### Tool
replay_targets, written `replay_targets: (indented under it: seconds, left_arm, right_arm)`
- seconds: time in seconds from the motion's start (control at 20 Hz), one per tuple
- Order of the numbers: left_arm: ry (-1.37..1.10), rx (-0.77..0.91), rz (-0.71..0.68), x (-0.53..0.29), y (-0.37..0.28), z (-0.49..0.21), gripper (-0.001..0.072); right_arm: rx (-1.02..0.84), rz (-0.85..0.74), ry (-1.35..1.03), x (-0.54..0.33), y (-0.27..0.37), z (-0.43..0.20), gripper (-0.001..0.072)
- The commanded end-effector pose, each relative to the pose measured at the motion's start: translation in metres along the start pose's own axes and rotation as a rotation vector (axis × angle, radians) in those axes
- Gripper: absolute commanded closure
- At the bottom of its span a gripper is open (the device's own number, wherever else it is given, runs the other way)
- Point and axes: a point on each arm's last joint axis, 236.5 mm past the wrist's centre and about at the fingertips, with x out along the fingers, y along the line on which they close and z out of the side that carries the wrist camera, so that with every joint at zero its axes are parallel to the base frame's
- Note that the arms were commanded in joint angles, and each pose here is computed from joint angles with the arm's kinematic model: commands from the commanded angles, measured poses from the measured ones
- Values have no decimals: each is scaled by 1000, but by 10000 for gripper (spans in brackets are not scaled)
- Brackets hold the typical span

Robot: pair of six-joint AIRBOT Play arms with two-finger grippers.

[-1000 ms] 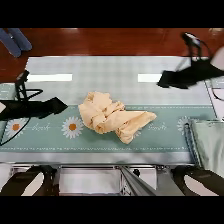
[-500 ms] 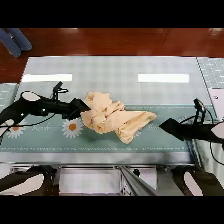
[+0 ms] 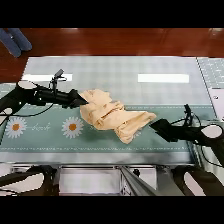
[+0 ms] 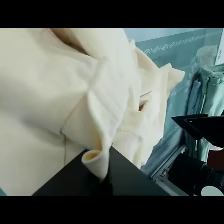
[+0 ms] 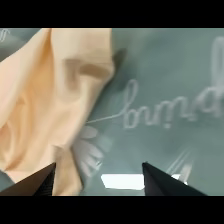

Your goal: Fold the shirts.

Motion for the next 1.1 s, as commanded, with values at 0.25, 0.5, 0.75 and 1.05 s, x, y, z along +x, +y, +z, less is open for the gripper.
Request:
replay_targets:
  seconds: [0.25,0.5,0.75,1.05]
  left_arm:
    - [24,55,-36,-12,-16,-3,682]
    - [-139,106,-182,-66,-72,30,682]
    - [-470,345,-38,-190,-141,78,684]
    - [-830,539,485,-341,-205,63,684]
  right_arm:
    - [-49,-2,189,81,47,-1,148]
    - [-231,83,123,71,115,47,682]
    - [-595,163,-293,-89,266,149,683]
    - [-995,107,-643,-299,353,89,682]
